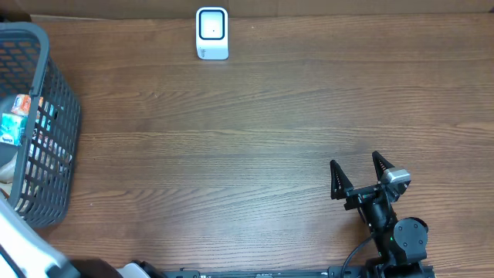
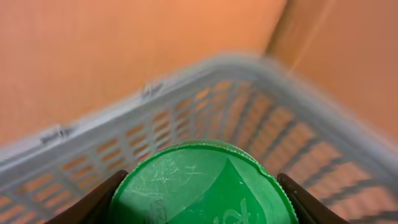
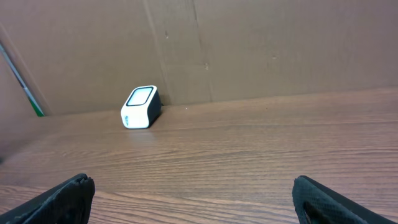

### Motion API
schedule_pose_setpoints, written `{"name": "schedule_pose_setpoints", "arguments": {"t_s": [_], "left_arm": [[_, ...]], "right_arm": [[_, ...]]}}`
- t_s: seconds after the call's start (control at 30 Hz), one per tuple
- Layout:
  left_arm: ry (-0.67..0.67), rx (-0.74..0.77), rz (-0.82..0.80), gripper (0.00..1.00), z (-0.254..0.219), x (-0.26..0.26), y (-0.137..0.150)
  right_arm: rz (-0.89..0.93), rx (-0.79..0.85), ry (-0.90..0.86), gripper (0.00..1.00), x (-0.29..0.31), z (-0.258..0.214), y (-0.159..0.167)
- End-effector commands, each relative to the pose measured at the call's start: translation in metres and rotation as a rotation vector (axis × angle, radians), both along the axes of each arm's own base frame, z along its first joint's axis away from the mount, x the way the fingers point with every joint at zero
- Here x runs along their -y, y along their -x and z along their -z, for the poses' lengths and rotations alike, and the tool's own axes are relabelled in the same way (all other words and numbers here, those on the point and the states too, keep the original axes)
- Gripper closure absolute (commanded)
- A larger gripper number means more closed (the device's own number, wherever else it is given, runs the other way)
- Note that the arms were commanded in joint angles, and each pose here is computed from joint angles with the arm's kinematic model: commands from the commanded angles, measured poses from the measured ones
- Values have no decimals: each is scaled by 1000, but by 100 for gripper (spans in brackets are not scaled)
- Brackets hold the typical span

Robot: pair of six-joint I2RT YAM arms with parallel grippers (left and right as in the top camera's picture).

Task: Scan the item barcode
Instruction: 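Lift the jar out and place it on the table near the scanner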

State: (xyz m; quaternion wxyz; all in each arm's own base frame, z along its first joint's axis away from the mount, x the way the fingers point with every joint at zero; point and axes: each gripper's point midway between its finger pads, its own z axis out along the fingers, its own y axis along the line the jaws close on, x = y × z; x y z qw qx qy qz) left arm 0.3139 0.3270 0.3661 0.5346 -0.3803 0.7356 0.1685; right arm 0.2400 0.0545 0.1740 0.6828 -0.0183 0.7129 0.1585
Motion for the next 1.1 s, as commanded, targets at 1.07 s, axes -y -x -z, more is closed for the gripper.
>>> {"name": "schedule_pose_setpoints", "arguments": {"t_s": [1.07], "left_arm": [[67, -639, 1072, 62, 195, 489, -119]], "right_arm": [[-4, 1, -3, 0, -1, 2, 0]]}}
